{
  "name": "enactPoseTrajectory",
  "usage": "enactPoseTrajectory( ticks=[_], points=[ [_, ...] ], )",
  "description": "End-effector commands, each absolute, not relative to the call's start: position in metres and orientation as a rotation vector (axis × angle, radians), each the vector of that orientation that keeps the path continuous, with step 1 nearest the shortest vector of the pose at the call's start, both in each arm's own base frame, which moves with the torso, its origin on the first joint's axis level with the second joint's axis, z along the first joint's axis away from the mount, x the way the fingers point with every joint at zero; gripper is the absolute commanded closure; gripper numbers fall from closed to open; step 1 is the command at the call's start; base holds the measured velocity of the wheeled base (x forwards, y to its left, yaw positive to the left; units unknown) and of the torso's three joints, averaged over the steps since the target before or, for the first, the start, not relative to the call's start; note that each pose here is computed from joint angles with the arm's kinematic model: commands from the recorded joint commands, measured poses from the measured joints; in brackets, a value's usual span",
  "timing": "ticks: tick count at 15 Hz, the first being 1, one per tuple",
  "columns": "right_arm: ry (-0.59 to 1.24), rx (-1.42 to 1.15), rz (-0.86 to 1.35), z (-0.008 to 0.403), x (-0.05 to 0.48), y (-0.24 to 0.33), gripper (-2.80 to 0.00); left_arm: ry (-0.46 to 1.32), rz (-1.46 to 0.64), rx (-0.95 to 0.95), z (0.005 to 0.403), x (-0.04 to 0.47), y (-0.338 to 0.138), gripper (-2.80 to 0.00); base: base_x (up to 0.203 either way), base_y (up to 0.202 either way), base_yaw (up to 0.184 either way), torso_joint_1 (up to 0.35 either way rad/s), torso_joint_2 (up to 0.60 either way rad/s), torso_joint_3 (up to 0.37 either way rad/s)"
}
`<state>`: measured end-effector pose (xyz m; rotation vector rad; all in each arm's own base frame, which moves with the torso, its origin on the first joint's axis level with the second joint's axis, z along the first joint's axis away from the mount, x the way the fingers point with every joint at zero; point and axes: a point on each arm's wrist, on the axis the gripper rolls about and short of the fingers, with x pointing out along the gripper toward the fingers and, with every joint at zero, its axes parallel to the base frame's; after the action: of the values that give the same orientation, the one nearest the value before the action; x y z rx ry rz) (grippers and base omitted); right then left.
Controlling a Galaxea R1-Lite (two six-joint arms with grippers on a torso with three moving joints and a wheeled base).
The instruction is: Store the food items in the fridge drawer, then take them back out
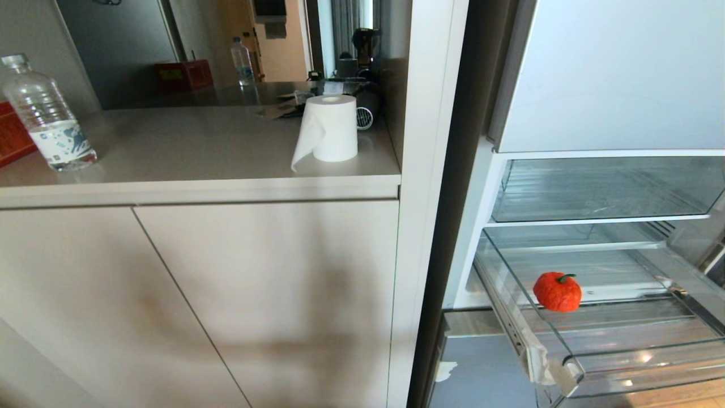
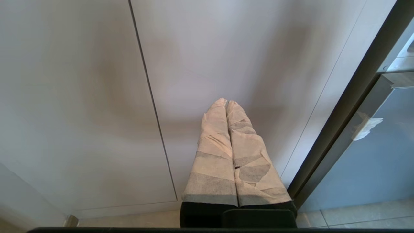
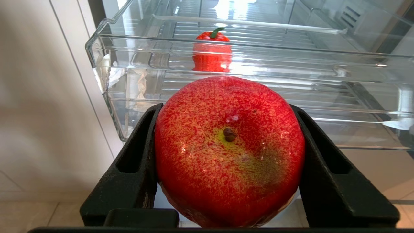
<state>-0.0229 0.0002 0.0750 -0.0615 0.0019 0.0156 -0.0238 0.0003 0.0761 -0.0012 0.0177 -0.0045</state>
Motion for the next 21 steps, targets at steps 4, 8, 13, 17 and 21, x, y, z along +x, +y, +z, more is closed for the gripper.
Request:
enactPoseTrajectory(
  ticks=[4, 8, 13, 17, 21],
  points=[
    [0.002, -0.026, 0.005, 0.075, -0.023, 0.0, 0.0, 0.017, -0.003, -0.001, 0.076, -0.024, 0.0, 0.0, 0.0, 0.0, 0.0, 0.0, 0.0, 0.0],
    [-0.002, -0.003, 0.0, 0.076, -0.023, 0.0, 0.0, 0.017, -0.003, -0.001, 0.076, -0.024, 0.0, 0.0, 0.0, 0.0, 0.0, 0.0, 0.0, 0.0],
    [-0.007, 0.009, -0.006, 0.091, -0.017, 0.0, 0.0, 0.017, -0.003, -0.001, 0.076, -0.024, 0.0, 0.0, 0.0, 0.0, 0.0, 0.0, 0.0, 0.0],
    [0.072, 0.043, -0.067, 0.148, 0.032, -0.002, 0.0, 0.018, -0.003, -0.001, 0.076, -0.024, 0.0, 0.0, 0.0, 0.0, 0.0, 0.0, 0.0, 0.0],
    [0.155, 0.055, -0.152, 0.194, 0.098, -0.009, 0.0, 0.016, -0.003, -0.001, 0.076, -0.024, 0.0, 0.0, 0.0, 0.0, 0.0, 0.0, 0.0, 0.0]
  ],
)
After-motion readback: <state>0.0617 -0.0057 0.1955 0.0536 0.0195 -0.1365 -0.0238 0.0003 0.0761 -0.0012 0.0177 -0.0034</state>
